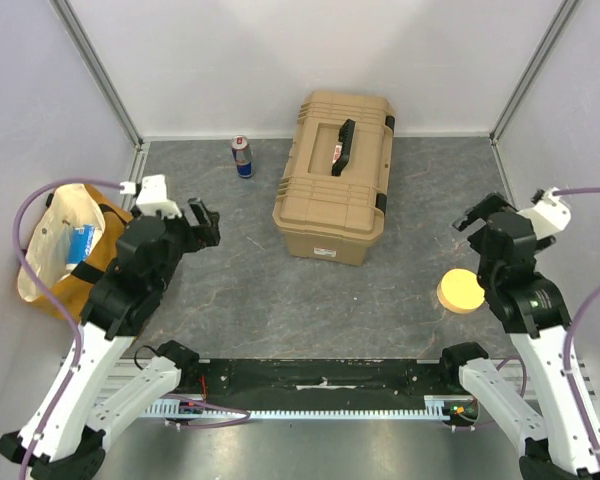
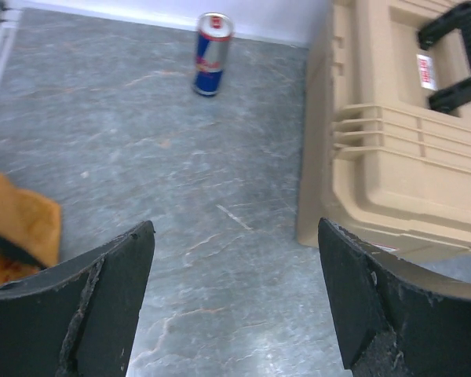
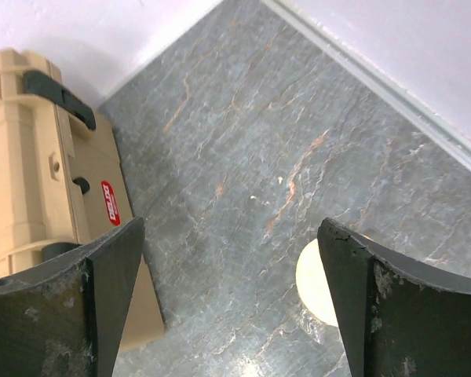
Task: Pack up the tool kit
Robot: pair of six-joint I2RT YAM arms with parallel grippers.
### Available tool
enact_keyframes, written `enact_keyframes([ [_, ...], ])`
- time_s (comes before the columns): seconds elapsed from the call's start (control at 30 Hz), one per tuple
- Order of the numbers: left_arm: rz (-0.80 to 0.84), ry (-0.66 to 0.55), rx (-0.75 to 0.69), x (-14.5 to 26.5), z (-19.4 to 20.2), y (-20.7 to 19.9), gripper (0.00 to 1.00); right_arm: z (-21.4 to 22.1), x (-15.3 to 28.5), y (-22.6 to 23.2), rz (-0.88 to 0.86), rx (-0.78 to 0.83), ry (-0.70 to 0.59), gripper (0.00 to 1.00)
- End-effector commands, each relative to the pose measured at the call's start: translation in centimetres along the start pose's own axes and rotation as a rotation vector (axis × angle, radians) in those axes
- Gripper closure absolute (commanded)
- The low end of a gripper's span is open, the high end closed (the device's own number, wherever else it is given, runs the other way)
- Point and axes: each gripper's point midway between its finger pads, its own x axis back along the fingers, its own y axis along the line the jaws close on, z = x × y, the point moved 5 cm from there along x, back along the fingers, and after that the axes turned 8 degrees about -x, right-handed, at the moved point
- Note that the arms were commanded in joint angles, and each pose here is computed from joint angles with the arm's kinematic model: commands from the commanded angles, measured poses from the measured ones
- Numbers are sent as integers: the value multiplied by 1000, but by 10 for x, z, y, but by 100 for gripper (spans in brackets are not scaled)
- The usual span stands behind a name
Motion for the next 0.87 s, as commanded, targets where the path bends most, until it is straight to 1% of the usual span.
enact_keyframes([
  [0.0,-173,-16,26,17,20,31,11,-33,28,-18,63,-68,-108,2],
  [0.17,-175,-23,38,29,31,37,11,-50,52,-33,48,-138,-173,2],
  [0.23,-173,-20,36,30,32,37,11,-49,56,-37,38,-134,-179,2],
  [0.53,-163,-21,38,31,30,36,11,-43,59,-44,31,-145,-176,2],
  [0.83,-177,-10,39,27,29,35,10,-38,50,-39,40,-122,-160,2],
])
